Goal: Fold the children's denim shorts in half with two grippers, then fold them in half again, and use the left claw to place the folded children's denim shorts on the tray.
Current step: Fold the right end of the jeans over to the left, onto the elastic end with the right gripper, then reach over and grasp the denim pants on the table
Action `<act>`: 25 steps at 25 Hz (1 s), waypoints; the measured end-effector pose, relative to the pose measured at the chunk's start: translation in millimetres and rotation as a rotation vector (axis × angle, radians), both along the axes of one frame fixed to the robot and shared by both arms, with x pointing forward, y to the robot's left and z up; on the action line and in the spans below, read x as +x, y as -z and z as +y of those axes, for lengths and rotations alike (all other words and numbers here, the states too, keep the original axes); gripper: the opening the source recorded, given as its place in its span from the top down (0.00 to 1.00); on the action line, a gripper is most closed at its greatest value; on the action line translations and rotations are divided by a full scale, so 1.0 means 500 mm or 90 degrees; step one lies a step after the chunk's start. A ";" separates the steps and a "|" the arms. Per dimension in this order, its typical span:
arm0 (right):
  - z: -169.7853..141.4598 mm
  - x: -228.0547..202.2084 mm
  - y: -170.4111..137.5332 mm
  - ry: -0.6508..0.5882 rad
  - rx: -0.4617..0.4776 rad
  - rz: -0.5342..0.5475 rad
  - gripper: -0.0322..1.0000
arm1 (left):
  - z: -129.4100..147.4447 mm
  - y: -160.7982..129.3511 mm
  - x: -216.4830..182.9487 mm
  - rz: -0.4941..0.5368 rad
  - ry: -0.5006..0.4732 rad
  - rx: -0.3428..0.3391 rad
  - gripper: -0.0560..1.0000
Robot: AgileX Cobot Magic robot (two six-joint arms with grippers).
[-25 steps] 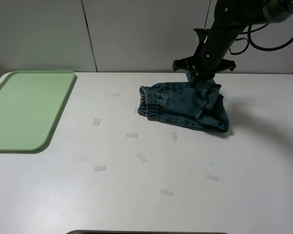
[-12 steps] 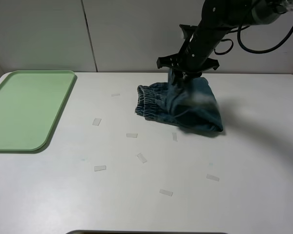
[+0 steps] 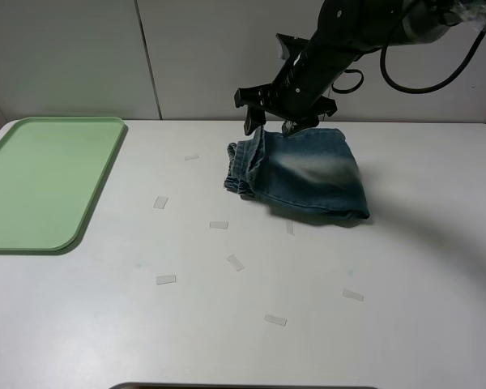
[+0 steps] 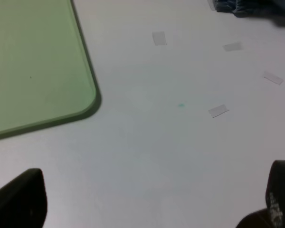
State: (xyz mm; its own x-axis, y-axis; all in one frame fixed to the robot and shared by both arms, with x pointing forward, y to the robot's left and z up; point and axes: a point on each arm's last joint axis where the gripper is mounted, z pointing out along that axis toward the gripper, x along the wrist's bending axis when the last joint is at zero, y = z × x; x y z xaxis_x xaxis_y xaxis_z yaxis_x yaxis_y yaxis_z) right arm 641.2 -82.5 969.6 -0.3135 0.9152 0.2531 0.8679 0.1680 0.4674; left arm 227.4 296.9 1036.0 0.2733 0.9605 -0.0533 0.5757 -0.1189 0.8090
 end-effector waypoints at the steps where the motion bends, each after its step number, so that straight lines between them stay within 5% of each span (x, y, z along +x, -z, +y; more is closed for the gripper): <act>1: 0.000 0.000 0.000 -0.001 -0.001 0.000 0.48 | 0.000 0.000 0.000 0.000 0.000 0.000 0.08; 15: -0.029 0.001 0.004 -0.031 -0.082 -0.002 0.48 | 0.000 0.000 0.000 0.000 0.000 0.000 0.08; 22: -0.169 -0.008 -0.030 0.035 -0.170 -0.062 0.48 | 0.000 0.000 0.000 0.000 0.000 0.000 0.08; 25: -0.239 -0.038 -0.041 0.077 -0.181 -0.076 0.40 | 0.000 0.000 0.000 0.000 0.000 0.000 0.08</act>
State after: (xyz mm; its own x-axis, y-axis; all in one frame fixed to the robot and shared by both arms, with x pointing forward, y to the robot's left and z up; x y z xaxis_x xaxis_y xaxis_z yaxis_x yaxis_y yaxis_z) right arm 622.3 -201.8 990.0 -0.2110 0.9762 -0.0498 0.8315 0.2060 0.5159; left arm 227.4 296.9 1036.0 0.2733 0.9605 -0.0533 0.5757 -0.1189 0.8090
